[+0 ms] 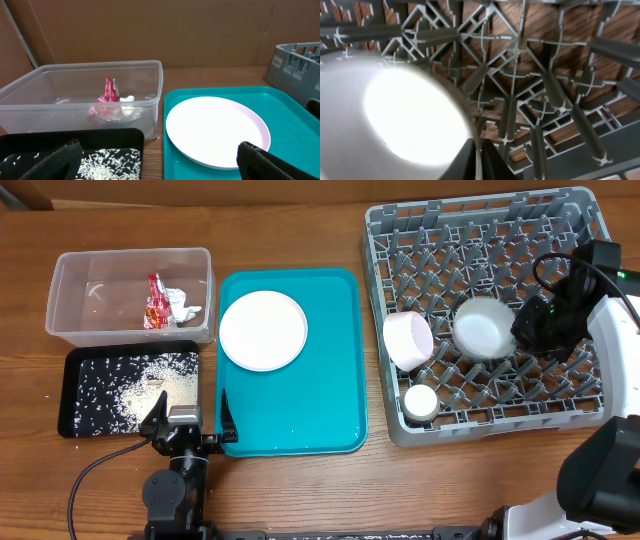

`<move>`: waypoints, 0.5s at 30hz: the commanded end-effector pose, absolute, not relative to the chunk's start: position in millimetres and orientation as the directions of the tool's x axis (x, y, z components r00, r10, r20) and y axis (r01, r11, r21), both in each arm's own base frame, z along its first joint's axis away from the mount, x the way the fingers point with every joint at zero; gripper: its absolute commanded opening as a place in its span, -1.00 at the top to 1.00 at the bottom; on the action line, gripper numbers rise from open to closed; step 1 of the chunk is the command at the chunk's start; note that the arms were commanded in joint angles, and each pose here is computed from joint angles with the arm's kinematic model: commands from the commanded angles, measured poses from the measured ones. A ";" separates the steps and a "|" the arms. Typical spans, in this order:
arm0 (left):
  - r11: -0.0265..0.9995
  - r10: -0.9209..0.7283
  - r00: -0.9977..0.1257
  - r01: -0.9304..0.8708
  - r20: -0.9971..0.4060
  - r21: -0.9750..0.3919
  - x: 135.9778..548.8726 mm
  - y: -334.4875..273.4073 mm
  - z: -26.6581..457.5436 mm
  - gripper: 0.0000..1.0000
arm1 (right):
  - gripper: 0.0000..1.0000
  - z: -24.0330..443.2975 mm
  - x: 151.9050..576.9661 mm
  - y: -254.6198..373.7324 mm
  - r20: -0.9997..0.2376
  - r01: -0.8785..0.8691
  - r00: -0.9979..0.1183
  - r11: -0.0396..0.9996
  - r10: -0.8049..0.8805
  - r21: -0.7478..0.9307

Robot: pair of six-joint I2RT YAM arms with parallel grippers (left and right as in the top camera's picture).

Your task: Sort waste into correct bins and load items into the dishwasher

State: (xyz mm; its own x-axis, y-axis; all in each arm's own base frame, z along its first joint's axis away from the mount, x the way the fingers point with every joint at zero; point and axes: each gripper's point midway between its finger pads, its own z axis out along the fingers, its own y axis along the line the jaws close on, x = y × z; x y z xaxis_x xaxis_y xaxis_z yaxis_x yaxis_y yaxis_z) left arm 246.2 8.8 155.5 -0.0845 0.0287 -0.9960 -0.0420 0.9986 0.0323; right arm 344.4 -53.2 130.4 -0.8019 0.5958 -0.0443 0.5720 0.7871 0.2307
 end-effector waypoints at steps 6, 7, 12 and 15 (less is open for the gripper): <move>0.998 0.044 -0.076 -0.048 -0.996 0.048 246.0 10.3 156.7 -1.00 | 0.69 128.6 344.8 -49.4 -0.049 0.558 -0.812 0.798 0.582 0.226; 0.998 0.044 -0.076 -0.048 -0.996 0.048 246.0 10.3 156.7 -1.00 | 0.72 128.2 345.5 -48.7 -0.052 0.556 -0.813 0.800 0.580 0.227; 0.998 0.044 -0.076 -0.048 -0.996 0.048 246.0 10.3 156.7 -0.99 | 0.92 125.9 348.7 -47.8 -0.059 0.565 -0.804 0.792 0.591 0.232; 0.998 0.044 -0.076 -0.048 -0.996 0.048 246.0 10.3 156.7 -1.00 | 0.92 136.3 355.4 -56.5 -0.123 0.562 -0.796 0.799 0.593 0.213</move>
